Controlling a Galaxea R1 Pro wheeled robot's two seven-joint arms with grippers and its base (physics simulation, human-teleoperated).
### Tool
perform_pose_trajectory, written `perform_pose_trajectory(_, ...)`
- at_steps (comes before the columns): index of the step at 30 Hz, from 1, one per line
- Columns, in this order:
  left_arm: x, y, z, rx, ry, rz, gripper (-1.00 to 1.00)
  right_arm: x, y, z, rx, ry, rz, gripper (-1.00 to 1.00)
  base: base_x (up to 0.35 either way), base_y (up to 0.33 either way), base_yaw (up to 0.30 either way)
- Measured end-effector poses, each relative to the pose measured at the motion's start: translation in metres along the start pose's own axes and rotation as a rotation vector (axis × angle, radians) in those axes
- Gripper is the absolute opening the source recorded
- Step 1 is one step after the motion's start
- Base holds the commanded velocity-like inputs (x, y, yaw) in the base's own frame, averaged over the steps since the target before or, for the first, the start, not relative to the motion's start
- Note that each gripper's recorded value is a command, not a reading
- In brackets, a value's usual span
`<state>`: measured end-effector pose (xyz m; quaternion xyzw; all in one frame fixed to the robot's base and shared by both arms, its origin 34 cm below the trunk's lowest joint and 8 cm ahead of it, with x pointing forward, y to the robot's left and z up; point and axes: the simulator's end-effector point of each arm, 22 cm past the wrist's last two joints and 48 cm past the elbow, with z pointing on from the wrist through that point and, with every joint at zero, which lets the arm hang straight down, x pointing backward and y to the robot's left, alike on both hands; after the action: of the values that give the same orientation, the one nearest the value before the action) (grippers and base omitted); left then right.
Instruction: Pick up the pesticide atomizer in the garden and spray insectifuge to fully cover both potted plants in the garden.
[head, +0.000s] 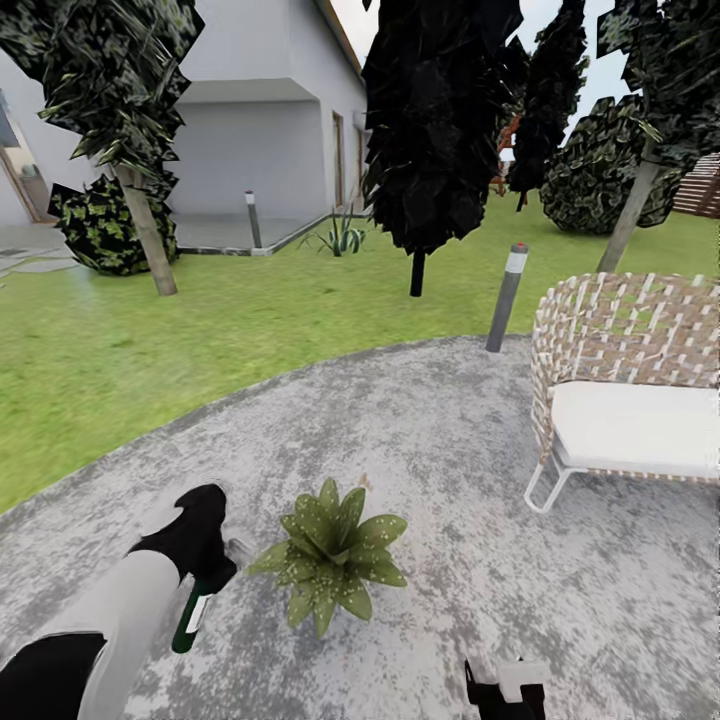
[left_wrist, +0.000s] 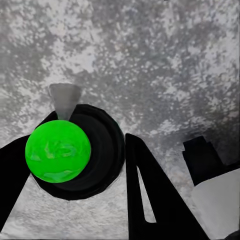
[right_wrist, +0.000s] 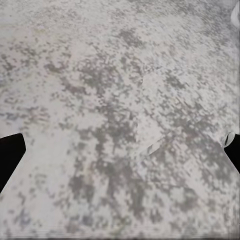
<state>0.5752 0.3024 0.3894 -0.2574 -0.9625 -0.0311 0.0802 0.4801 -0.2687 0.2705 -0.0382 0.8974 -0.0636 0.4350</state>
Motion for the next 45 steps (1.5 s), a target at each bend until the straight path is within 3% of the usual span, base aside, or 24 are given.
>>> perform_pose_trajectory(2,0.003,0.004,0.003,0.005,-0.034,-0.021,-1.00,0.000,0.000,0.000,0.000,0.000,0.001,1.00,-0.015,0.004,-0.016)
perform_pose_trajectory(4,0.003,-0.002,0.012,0.035,-0.092,0.006,-1.00,0.000,0.003,0.000,-0.002,0.000,0.003,1.00,-0.002,0.000,-0.002)
perform_pose_trajectory(6,0.004,-0.002,0.015,0.043,-0.106,0.004,-1.00,0.000,0.002,0.000,0.000,0.000,0.004,1.00,-0.003,0.000,0.000)
perform_pose_trajectory(8,0.008,0.013,0.015,0.023,-0.126,-0.025,-1.00,0.000,0.001,0.000,0.003,0.000,0.006,1.00,-0.179,0.000,0.000)
perform_pose_trajectory(10,0.002,0.019,0.015,0.031,-0.181,-0.017,-1.00,0.000,0.001,0.000,0.004,0.001,0.007,1.00,-0.307,0.000,-0.064)
perform_pose_trajectory(22,0.008,0.017,0.021,0.044,-0.193,-0.023,-1.00,-0.002,0.000,0.000,0.005,-0.004,0.008,1.00,-0.333,0.000,-0.264)
perform_pose_trajectory(24,0.009,0.015,0.022,0.063,-0.205,-0.040,-1.00,-0.003,0.000,0.000,0.005,-0.005,0.008,1.00,-0.335,0.000,-0.287)
perform_pose_trajectory(28,-0.012,0.012,0.019,0.102,-0.349,-0.018,-1.00,-0.004,0.000,0.000,0.005,-0.007,0.009,1.00,-0.335,0.000,-0.287)
perform_pose_trajectory(29,-0.004,0.026,0.032,0.050,-0.388,-0.070,-1.00,-0.004,0.000,0.000,0.005,-0.008,0.008,1.00,-0.335,0.000,-0.287)
perform_pose_trajectory(31,-0.009,0.023,0.034,0.063,-0.445,-0.085,-1.00,-0.005,0.000,0.000,0.006,-0.009,0.008,1.00,-0.335,0.000,-0.287)
perform_pose_trajectory(33,-0.014,0.017,0.037,0.071,-0.497,-0.054,-1.00,-0.006,0.000,0.000,0.006,-0.011,0.009,1.00,-0.335,0.000,-0.287)
perform_pose_trajectory(34,-0.019,0.007,0.040,0.074,-0.552,-0.004,-1.00,-0.006,0.000,0.000,0.007,-0.012,0.010,1.00,-0.335,0.000,-0.287)
perform_pose_trajectory(35,-0.020,0.004,0.040,0.075,-0.567,0.008,-1.00,-0.007,-0.001,0.000,0.007,-0.014,0.011,1.00,-0.335,0.000,-0.287)
perform_pose_trajectory(45,-0.026,-0.005,0.038,0.086,-0.582,0.017,-1.00,-0.009,-0.002,0.001,0.011,-0.019,0.013,1.00,-0.326,0.000,-0.146)
